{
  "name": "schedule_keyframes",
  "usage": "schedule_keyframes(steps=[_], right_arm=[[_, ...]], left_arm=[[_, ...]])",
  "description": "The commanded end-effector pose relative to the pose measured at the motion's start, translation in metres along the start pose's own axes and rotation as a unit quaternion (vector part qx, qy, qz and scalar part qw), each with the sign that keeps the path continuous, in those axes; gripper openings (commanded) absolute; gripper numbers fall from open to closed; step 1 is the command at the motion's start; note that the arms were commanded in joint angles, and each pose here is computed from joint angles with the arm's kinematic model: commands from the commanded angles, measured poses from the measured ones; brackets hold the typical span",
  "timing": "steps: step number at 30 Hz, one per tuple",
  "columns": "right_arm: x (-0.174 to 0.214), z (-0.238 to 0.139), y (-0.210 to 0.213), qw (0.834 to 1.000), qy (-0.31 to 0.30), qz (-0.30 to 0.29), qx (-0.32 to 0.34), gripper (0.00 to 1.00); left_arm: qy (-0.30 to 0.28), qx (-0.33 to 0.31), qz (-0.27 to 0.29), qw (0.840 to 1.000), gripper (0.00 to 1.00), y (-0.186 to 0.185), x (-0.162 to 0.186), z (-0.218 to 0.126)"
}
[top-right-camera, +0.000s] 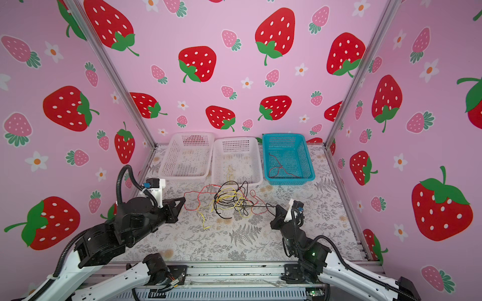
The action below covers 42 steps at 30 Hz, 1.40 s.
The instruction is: Untangle the cables
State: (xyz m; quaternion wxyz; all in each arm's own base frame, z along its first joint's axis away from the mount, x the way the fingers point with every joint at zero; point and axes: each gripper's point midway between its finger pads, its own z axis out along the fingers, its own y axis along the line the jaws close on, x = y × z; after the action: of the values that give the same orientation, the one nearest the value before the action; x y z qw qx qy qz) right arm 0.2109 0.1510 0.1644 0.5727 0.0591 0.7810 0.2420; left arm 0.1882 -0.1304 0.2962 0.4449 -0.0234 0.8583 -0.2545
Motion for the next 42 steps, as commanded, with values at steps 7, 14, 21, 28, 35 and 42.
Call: schedule_keyframes(steps=[7, 14, 21, 28, 35, 42], right_arm=[[0.009, 0.003, 0.054, 0.987, 0.064, -0.103, -0.103, 0.32], [-0.006, -0.008, 0.094, 0.975, 0.068, -0.1, -0.189, 0.62], [0.023, -0.003, 0.141, 0.943, 0.149, -0.13, -0.267, 0.68], [0.058, -0.016, 0.166, 0.895, 0.146, -0.171, -0.385, 0.66], [0.087, -0.008, 0.172, 0.878, 0.138, -0.228, -0.397, 0.66], [0.092, -0.003, 0.195, 0.873, 0.106, -0.242, -0.411, 0.67]], left_arm=[[0.056, 0.099, -0.013, 0.993, 0.0, -0.025, 0.05, 0.044], [0.033, 0.161, 0.069, 0.984, 0.0, -0.032, 0.063, 0.044], [-0.02, 0.203, 0.15, 0.967, 0.0, -0.035, 0.057, 0.019], [-0.029, 0.243, 0.188, 0.951, 0.0, -0.045, 0.06, 0.006], [-0.031, 0.277, 0.198, 0.94, 0.0, -0.054, 0.064, 0.001], [-0.035, 0.295, 0.2, 0.934, 0.0, -0.059, 0.065, -0.003]])
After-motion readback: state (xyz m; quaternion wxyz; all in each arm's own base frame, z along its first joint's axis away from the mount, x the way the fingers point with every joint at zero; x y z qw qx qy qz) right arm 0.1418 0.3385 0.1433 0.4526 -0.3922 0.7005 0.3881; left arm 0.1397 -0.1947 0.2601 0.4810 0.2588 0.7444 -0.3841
